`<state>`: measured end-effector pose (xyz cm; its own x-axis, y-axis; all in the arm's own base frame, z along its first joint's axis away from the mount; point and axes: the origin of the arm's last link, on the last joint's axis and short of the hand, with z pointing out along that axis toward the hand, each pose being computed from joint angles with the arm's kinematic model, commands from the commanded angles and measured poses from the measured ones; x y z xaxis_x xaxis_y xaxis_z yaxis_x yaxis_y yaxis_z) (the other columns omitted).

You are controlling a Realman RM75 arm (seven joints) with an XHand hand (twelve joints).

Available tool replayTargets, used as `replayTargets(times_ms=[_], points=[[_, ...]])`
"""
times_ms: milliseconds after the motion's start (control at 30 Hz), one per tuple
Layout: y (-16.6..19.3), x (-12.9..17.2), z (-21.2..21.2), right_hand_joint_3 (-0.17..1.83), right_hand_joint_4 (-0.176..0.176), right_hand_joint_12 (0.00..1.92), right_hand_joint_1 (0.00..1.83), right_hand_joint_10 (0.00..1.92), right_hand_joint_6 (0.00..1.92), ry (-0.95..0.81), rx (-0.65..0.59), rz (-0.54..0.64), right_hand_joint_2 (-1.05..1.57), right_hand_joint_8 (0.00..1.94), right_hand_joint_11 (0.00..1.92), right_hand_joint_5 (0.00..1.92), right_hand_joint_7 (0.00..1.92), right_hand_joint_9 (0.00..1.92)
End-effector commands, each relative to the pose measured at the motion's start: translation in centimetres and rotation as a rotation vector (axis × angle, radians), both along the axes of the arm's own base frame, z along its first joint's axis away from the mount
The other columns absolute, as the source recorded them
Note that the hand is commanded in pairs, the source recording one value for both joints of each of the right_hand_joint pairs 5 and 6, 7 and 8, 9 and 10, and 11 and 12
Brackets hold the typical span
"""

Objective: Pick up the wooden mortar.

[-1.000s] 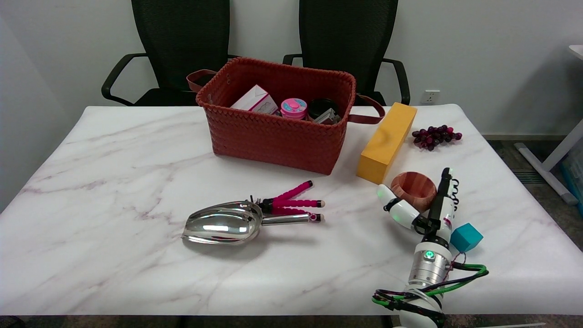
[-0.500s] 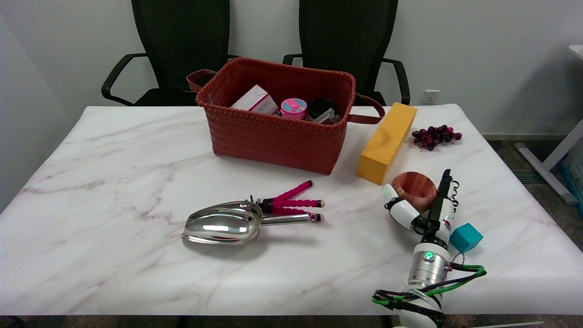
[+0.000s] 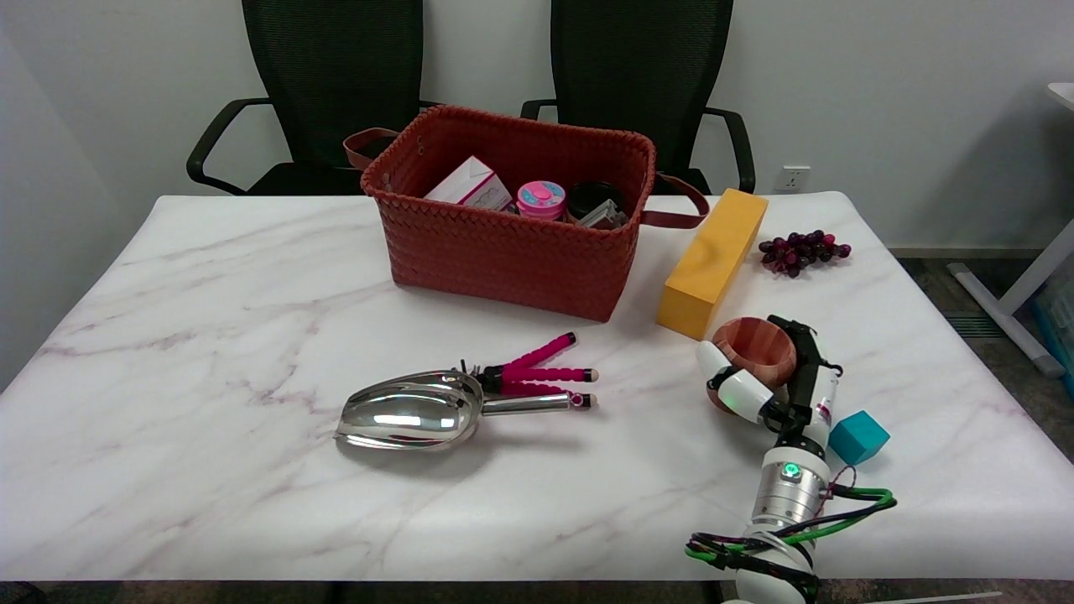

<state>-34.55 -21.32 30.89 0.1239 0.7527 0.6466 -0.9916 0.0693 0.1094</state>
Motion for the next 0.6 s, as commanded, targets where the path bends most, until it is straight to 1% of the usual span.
replayTargets(times_ms=[33, 133, 333, 533, 600], points=[[-0.1, 0.4, 0.2, 0.71, 0.0, 0.42, 1.19, 0.68, 1.2, 0.002, -0.011, 0.025, 0.79, 0.83, 0.42, 1.2, 0.83, 0.68], [-0.3, 0.6, 0.1, 0.74, 0.0, 0.47, 1.19, 0.72, 1.24, 0.0, -0.009, 0.04, 0.83, 0.86, 0.47, 1.24, 0.86, 0.72], [-1.2, 1.9, 0.2, 0.76, 0.0, 0.49, 1.19, 0.74, 1.21, 0.027, 0.015, 0.116, 0.89, 0.86, 0.49, 1.21, 0.86, 0.74], [-3.1, 5.0, -0.1, 0.76, 0.0, 0.52, 1.19, 0.74, 1.15, 0.086, 0.053, 0.228, 0.95, 0.86, 0.52, 1.15, 0.86, 0.74], [-4.2, 6.5, -0.2, 0.78, 0.0, 0.52, 1.19, 0.74, 1.13, 0.113, 0.073, 0.284, 0.95, 0.87, 0.52, 1.13, 0.87, 0.74]])
